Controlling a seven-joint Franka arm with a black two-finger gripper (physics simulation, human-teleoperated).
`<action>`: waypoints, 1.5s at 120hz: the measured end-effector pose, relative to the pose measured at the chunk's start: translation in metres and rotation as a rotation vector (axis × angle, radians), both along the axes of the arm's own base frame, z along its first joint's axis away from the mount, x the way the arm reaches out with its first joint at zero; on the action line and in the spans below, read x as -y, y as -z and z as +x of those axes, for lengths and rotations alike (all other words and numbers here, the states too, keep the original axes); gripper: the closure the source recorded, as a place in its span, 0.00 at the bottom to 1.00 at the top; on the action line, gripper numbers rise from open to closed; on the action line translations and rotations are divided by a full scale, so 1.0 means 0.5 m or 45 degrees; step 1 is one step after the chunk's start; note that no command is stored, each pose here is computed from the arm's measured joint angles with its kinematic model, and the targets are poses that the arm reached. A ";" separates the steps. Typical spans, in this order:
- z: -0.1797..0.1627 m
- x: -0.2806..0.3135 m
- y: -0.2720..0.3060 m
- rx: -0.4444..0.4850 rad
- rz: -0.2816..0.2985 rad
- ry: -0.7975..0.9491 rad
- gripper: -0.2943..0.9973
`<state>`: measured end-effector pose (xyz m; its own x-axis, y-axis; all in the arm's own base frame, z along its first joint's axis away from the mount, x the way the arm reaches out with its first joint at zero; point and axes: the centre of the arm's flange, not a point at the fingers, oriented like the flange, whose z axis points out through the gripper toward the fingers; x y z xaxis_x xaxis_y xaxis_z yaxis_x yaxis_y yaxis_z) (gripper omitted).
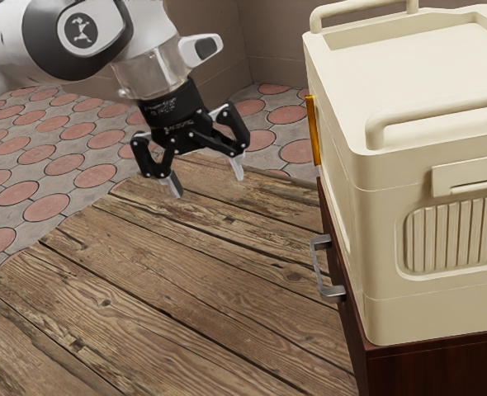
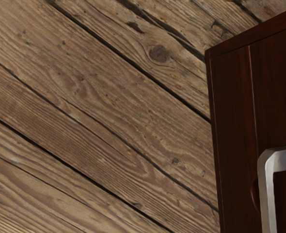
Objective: Pull the drawer handle with one arm to open the drawer
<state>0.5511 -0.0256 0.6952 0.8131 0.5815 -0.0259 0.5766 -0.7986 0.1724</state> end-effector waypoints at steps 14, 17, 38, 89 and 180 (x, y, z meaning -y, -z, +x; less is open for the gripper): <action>0.007 0.035 0.003 0.012 0.015 -0.040 0.23; 0.007 0.041 0.002 0.014 0.016 -0.048 0.23; 0.019 0.075 0.049 -0.028 0.006 -0.101 0.23; 0.017 0.057 0.150 0.105 -0.133 -0.301 0.42; 0.013 0.145 0.243 0.210 -0.352 -0.309 0.58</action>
